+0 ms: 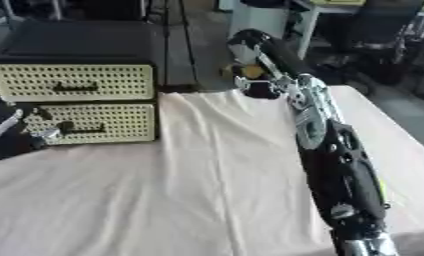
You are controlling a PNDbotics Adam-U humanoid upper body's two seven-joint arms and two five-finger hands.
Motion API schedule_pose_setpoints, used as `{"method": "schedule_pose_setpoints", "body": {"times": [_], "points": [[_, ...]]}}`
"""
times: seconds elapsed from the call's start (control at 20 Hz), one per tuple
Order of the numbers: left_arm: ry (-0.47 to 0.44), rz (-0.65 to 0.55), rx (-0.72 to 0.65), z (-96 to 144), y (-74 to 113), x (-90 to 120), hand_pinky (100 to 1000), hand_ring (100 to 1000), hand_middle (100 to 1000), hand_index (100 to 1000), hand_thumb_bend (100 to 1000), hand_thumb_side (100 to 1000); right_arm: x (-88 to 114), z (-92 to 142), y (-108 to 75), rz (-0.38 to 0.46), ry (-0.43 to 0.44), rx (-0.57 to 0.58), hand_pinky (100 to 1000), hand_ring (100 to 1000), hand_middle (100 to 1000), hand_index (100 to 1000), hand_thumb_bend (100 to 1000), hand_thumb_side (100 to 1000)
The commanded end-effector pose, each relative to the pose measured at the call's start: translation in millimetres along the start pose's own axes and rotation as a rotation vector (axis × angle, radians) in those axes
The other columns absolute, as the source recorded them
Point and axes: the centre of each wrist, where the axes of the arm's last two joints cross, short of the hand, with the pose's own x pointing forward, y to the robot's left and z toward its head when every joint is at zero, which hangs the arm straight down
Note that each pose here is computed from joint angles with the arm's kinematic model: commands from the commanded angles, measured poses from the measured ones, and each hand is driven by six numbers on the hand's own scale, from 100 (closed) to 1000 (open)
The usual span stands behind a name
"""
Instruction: Pick up objects from table and place into drawer.
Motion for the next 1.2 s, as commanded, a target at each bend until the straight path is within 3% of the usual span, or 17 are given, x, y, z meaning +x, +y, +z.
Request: {"method": "schedule_pose_setpoints", "body": {"times": [0.05,0.5,0.9,1.2], "points": [[-0.001,-0.043,-0.002,-16.4,0.6,5.7,100,100,100,826,526,1000,7.4,-8.3,-12.4,0.012,-0.037,-0.034,955,955,871,867,112,100],[0.034,-0.092,0.049,-39.3,-7.1,14.6,100,100,100,849,539,1000,15.9,-12.7,-12.1,0.006,-0.069,-0.039,955,954,871,867,108,100],[0.113,-0.123,0.031,-44.1,-22.2,3.7,100,100,100,845,545,1000,16.7,-12.7,-10.8,0.002,-0.074,-0.036,956,955,871,867,105,100],[0.111,-0.113,-0.002,-44.7,-33.0,1.6,100,100,100,846,538,1000,16.7,-12.6,-10.3,0.001,-0.077,-0.035,956,955,871,867,104,101]]}}
